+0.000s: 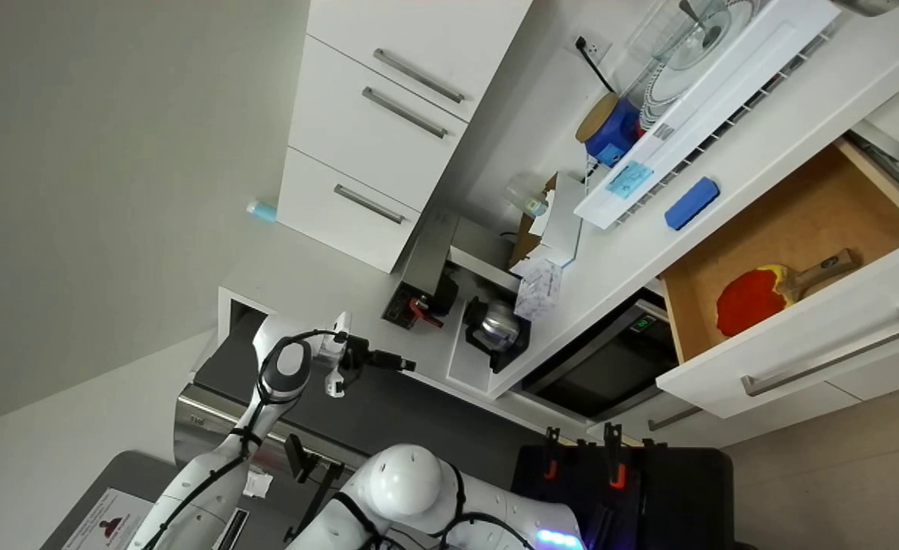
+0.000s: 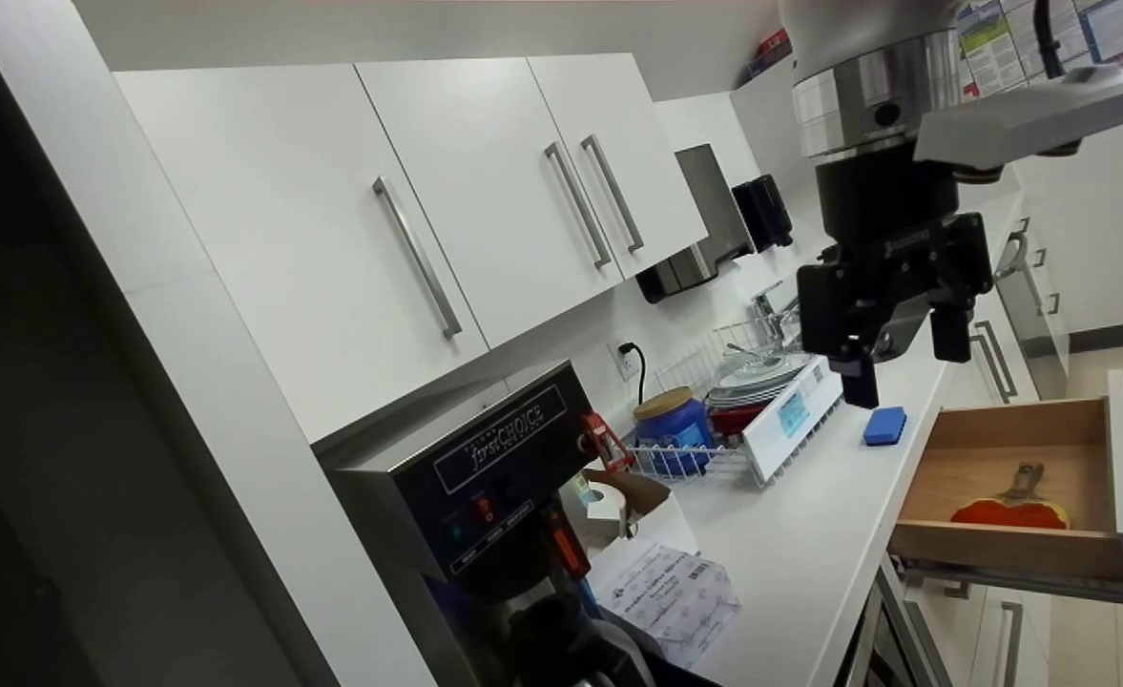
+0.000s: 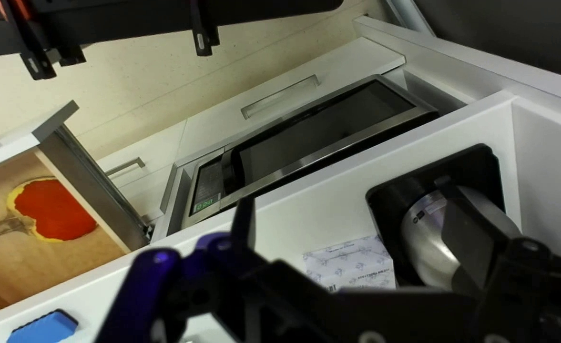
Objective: Turn on the coffee marker
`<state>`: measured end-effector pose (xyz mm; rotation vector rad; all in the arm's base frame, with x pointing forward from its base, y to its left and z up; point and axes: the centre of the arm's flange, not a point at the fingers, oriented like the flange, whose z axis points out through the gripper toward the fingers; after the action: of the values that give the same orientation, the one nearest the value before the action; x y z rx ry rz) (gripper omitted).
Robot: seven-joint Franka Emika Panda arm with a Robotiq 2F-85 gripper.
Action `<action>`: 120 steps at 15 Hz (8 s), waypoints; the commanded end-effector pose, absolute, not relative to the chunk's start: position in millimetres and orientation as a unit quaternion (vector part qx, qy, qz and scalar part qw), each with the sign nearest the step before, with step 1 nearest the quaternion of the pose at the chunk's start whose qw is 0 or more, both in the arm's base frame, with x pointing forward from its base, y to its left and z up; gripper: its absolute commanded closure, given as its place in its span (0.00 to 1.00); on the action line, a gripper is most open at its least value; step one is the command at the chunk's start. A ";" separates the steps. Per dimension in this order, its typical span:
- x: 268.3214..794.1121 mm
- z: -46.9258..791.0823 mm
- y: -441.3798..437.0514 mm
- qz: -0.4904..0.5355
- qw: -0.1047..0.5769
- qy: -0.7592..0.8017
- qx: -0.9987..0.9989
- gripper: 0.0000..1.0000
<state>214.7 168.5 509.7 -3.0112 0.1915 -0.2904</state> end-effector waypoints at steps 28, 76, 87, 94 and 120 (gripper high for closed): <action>293.4 536.7 372.0 -0.158 0.012 -0.052 -0.986 0.80; 368.9 522.5 445.1 -0.263 0.058 -0.072 -0.960 1.00; 356.5 529.6 443.9 -0.280 -0.007 -0.050 -0.959 1.00; 359.1 535.2 441.5 -0.267 0.004 -0.048 -0.963 1.00; 377.5 537.1 452.4 -0.198 0.023 -0.047 -0.979 1.00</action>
<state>370.5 446.5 533.2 -3.0475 -0.1178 -0.6347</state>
